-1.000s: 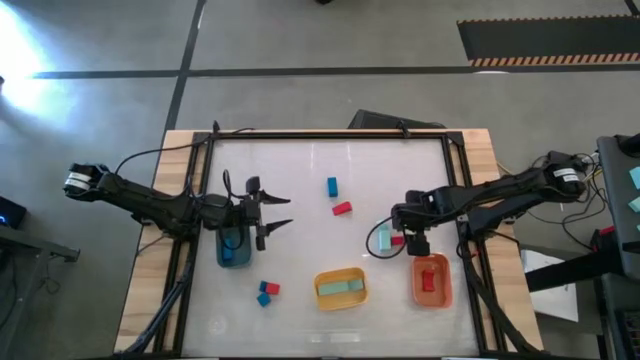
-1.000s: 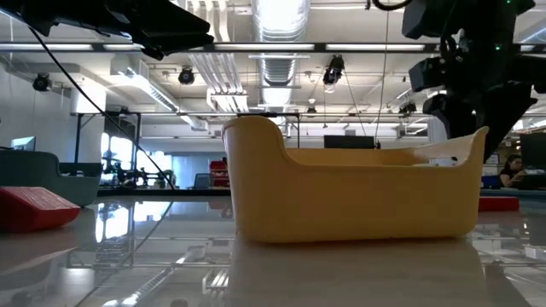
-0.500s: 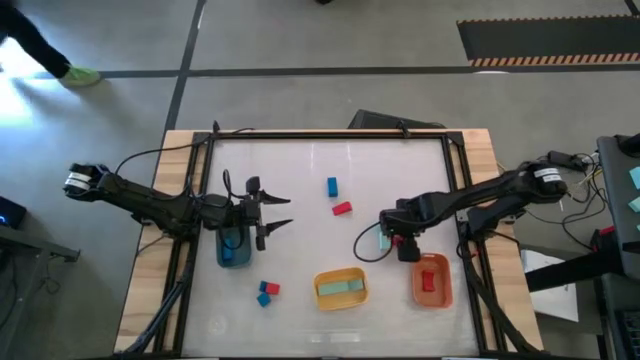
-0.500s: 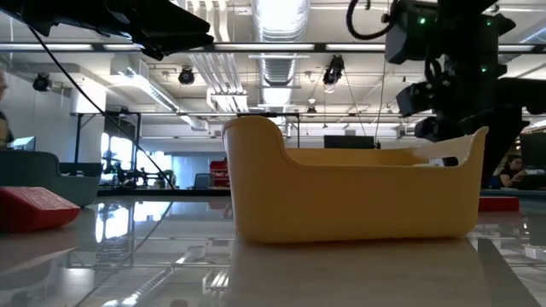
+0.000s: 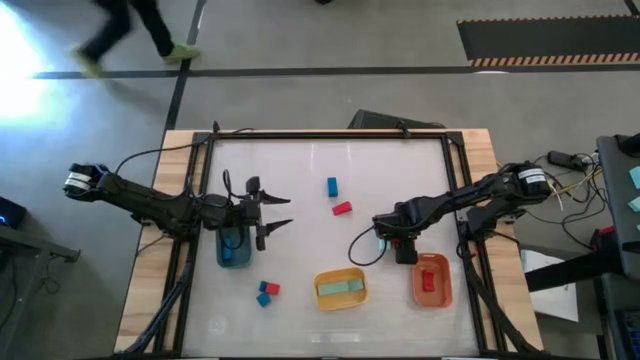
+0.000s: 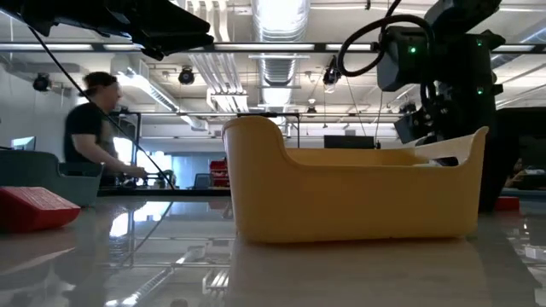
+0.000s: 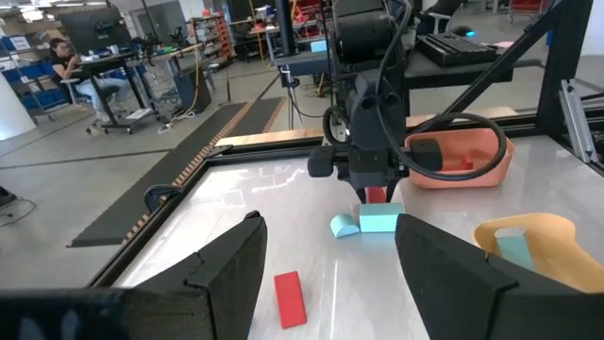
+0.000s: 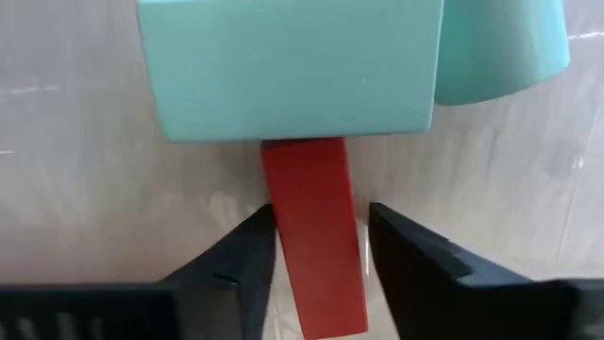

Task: Sort & place blocks by color
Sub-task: Put the red block into the orange bin

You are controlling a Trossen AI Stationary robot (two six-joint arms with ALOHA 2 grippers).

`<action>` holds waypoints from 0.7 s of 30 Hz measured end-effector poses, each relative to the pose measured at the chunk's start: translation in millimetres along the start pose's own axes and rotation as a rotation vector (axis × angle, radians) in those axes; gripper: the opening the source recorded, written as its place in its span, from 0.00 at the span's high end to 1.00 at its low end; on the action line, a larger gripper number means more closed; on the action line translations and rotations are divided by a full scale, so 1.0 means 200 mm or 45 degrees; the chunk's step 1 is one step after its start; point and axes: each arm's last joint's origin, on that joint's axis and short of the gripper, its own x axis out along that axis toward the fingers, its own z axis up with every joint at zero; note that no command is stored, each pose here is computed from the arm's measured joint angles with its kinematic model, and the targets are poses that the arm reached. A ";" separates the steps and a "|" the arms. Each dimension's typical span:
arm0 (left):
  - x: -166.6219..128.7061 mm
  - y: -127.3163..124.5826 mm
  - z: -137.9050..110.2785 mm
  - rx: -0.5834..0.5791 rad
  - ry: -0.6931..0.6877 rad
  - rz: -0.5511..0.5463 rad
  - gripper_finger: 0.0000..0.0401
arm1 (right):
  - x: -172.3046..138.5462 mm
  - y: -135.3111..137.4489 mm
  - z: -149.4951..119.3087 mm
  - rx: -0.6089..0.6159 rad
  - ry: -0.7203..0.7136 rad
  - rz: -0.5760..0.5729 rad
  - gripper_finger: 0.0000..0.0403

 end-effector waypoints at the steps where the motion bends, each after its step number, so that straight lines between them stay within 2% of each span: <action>1: 0.00 0.00 0.00 0.000 0.000 0.000 0.45 | 0.00 0.00 0.00 0.000 -0.005 0.001 0.66; 5: 0.00 0.00 0.00 0.000 0.000 0.000 0.45 | -0.02 0.00 -0.01 0.012 -0.018 0.002 0.78; 13: 0.00 0.00 0.00 0.000 0.000 0.000 0.45 | -0.06 0.00 -0.03 0.097 -0.048 0.009 0.78; 16: 0.00 0.00 0.00 0.000 0.000 0.000 0.45 | -0.10 -0.01 -0.05 0.190 -0.064 0.010 0.78; 21: 0.00 0.00 0.00 0.000 0.000 0.000 0.45 | -0.23 -0.01 -0.08 0.385 -0.056 -0.079 0.78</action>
